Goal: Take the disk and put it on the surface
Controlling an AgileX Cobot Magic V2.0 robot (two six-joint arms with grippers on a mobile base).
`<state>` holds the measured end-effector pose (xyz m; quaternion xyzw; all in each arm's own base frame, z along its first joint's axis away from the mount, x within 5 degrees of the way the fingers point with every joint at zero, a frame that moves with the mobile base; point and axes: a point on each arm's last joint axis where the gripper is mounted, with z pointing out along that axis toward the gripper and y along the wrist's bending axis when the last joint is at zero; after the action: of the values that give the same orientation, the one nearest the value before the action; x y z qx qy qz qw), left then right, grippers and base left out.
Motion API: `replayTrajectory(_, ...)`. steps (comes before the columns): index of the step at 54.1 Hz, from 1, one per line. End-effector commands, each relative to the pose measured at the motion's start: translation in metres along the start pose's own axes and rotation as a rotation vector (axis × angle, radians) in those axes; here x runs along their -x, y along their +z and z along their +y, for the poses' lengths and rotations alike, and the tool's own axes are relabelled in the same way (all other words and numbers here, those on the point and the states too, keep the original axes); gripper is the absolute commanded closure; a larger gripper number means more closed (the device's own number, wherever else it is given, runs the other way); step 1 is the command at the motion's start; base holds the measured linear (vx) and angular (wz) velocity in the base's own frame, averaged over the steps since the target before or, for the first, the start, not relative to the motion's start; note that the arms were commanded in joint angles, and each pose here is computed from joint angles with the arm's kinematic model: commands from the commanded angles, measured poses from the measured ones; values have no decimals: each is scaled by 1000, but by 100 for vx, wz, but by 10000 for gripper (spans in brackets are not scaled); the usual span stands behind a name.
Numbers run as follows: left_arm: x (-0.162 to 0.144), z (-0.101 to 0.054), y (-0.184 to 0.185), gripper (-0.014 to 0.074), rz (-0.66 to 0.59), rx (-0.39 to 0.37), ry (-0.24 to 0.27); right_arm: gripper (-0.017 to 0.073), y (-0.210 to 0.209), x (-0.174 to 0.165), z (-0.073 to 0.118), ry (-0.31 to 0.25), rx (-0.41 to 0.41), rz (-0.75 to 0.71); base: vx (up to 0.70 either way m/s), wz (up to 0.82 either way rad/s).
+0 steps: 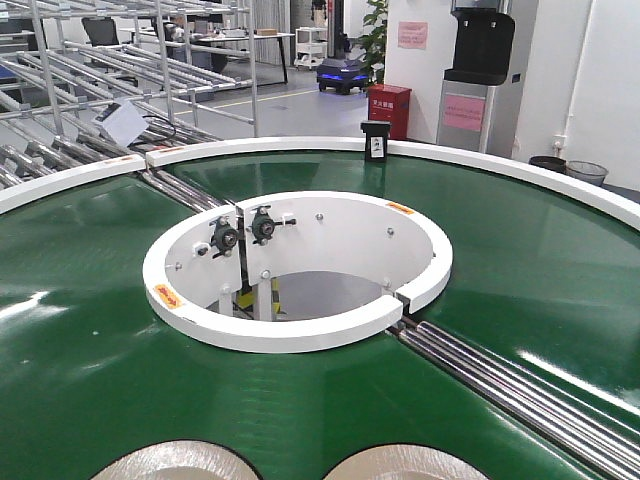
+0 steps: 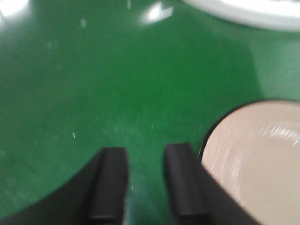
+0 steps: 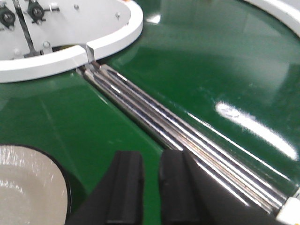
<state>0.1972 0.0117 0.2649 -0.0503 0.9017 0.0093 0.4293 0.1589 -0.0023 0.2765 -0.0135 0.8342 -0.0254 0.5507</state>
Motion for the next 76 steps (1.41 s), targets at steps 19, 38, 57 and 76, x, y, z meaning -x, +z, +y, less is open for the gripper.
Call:
replayTrajectory(19,8,-3,59,89,181,1,-23,123,8,12,0,-9,5,-52,0,0)
replayTrajectory(38,40,-23,86,127,223,-202,-15,123,8,12,0,-8,5,-52,0,0)
replayTrajectory(57,15,-37,129,127,460,-393,104,123,8,12,0,-8,5,-51,0,0)
replayTrajectory(76,-11,-62,137,134,639,-752,48,123,8,12,0,-8,5,-51,0,0)
